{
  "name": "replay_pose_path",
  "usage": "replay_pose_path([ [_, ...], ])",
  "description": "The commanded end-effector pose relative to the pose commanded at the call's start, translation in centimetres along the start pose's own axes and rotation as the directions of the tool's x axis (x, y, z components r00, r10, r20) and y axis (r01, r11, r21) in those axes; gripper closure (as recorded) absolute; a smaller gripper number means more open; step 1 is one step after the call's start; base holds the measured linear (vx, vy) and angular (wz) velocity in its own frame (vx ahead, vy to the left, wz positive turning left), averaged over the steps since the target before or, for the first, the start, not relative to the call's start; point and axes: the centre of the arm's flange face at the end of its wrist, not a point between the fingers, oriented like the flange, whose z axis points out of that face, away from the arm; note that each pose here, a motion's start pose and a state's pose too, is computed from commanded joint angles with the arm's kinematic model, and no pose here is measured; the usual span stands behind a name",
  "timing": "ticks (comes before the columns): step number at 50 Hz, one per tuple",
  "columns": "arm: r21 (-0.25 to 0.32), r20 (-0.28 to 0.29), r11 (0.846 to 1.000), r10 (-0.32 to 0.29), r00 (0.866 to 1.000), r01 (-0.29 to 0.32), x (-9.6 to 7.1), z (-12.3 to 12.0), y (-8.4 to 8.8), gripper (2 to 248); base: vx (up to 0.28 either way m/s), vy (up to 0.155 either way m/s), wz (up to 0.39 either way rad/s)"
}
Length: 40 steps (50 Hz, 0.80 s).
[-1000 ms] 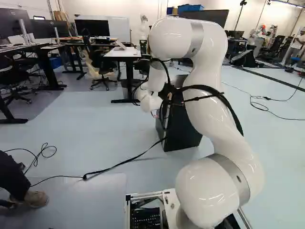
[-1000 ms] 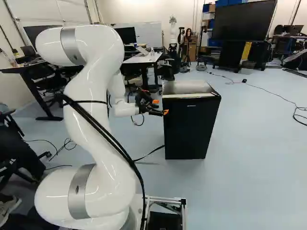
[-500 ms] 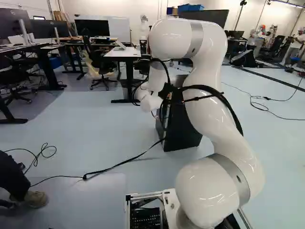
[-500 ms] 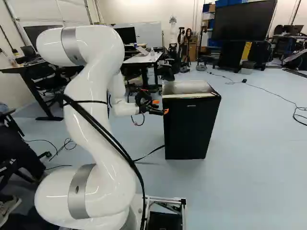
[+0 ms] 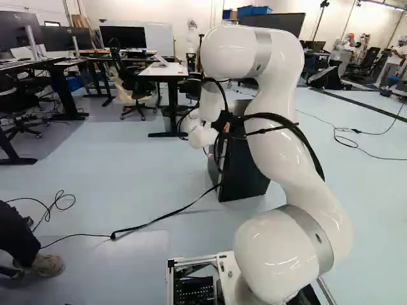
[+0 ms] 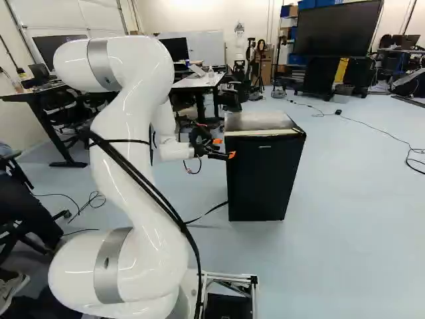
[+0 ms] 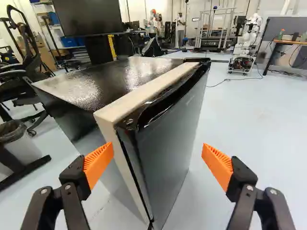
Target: Open the fridge door
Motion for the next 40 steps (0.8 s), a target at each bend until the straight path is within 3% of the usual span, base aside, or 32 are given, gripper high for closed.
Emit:
replay_pose_path([
  [40, -0.037, 0.000, 0.999, 0.024, 1.000, -0.024, 0.01, 0.68, -0.32, 3, 0.000, 0.000, 0.000],
])
